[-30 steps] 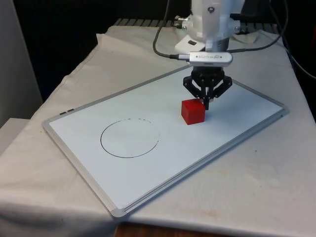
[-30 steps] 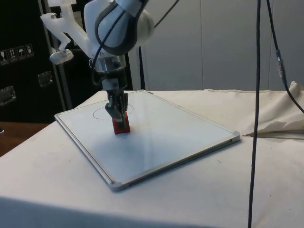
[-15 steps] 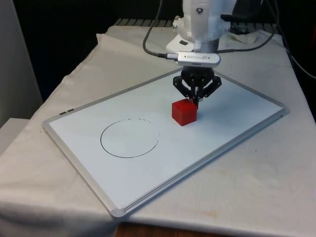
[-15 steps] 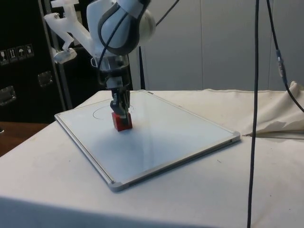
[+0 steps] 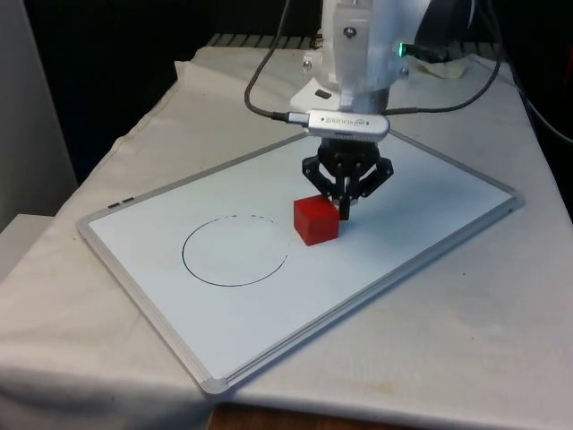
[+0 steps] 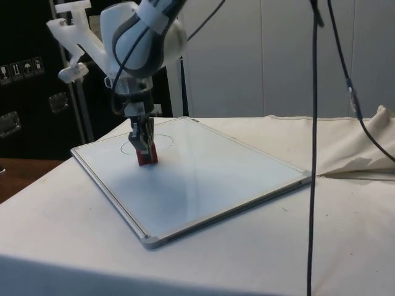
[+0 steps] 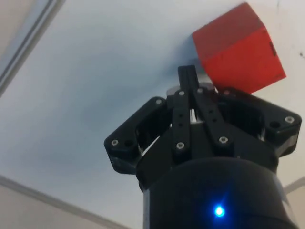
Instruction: Push the cube into the marked area.
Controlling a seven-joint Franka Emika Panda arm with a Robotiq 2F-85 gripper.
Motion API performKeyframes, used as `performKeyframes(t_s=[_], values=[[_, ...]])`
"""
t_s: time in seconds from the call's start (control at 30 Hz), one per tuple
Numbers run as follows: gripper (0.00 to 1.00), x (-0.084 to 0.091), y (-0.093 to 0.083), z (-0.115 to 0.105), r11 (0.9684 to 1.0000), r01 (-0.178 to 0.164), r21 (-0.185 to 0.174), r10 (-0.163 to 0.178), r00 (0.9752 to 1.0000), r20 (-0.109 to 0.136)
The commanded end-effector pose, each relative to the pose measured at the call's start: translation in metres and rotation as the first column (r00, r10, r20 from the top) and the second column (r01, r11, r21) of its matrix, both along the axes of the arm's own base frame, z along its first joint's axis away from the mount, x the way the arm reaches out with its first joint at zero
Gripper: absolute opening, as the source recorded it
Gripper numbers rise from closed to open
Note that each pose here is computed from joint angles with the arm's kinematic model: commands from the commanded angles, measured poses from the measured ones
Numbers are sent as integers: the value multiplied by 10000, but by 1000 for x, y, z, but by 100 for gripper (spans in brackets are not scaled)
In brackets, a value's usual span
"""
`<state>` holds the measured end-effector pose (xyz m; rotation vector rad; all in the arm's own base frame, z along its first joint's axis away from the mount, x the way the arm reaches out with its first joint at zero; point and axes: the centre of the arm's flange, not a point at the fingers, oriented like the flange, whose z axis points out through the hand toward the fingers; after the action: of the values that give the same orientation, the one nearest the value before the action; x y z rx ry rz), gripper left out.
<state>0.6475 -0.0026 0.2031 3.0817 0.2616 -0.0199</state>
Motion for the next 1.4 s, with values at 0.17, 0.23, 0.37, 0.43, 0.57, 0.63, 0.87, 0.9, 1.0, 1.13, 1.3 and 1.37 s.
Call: performKeyframes(t_s=[0.17,0.23,0.37,0.43,0.57,0.63,0.87,0.9,1.0,1.13,1.3,1.37], values=[[0,20,-5,-9,9999,38,-97,-37,9999,133],[0,27,-9,-12,10000,52,-60,-52,9999,93],[0,36,-13,-16,9998,111,-145,-109,9998,155],[0,41,-18,-17,9997,146,-212,-142,9998,162],[0,44,-23,-16,9994,184,-298,-178,9997,194],[0,45,-28,-15,9991,216,-368,-208,9996,213],[0,44,-40,-13,9980,250,-588,-239,9995,193],[0,44,-40,-13,9980,250,-588,-239,9995,193],[0,43,-48,-13,9970,268,-732,-257,9995,163],[0,43,-54,-11,9958,277,-875,-265,9995,154],[0,43,-67,-9,9922,269,-1214,-261,9996,80],[0,43,-69,-9,9917,267,-1256,-261,9996,69]])
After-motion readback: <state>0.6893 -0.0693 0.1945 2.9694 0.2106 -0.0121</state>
